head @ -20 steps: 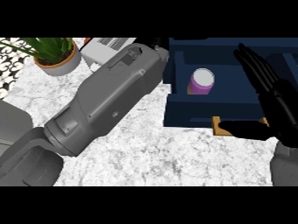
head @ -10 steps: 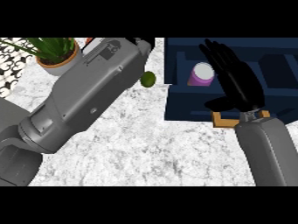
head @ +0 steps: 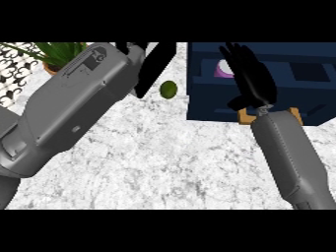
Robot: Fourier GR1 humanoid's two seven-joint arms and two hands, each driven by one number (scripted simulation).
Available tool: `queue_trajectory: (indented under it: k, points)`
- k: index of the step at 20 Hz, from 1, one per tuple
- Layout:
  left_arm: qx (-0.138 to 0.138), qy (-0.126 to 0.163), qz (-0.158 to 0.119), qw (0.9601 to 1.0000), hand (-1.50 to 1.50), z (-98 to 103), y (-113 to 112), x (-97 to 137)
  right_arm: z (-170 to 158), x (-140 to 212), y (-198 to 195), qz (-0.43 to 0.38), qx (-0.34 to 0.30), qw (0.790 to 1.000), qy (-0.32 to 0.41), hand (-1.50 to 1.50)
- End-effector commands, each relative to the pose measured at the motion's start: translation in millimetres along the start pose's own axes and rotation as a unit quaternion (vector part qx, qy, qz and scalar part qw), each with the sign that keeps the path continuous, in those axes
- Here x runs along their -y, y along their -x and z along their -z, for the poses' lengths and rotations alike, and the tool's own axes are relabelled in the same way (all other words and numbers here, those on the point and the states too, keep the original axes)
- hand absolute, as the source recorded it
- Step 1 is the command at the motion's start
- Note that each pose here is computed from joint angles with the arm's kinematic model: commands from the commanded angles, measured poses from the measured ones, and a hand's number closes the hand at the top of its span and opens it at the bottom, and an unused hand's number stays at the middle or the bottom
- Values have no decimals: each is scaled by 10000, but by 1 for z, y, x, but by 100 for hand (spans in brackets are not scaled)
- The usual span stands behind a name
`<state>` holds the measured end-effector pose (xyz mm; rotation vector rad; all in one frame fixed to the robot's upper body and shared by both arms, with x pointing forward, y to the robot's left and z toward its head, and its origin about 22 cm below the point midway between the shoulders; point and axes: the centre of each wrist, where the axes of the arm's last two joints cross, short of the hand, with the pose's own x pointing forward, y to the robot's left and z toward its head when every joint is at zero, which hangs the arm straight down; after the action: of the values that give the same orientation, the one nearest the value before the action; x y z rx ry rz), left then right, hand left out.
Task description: Pick up the can, place it into the drawer and close the drawer
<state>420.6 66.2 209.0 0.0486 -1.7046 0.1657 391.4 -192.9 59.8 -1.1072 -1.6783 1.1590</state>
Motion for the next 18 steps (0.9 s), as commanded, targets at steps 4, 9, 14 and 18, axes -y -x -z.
queue_trajectory:
  k: [4,9,14,18]
  points:
    - [4,-54,29,10000,-150,-1,4,-27,4,-31,22,-292,-301,9991,78,-150]
    - [0,-45,7,10000,-150,-5,2,-33,18,-46,-11,-302,-244,9984,421,-150]
    - [-16,-42,-44,10000,-150,-10,-6,-34,43,-13,21,-503,-451,9958,610,-150]
    - [100,-88,38,9999,-150,-10,-12,-48,50,-5,28,-442,-470,9941,868,-150]
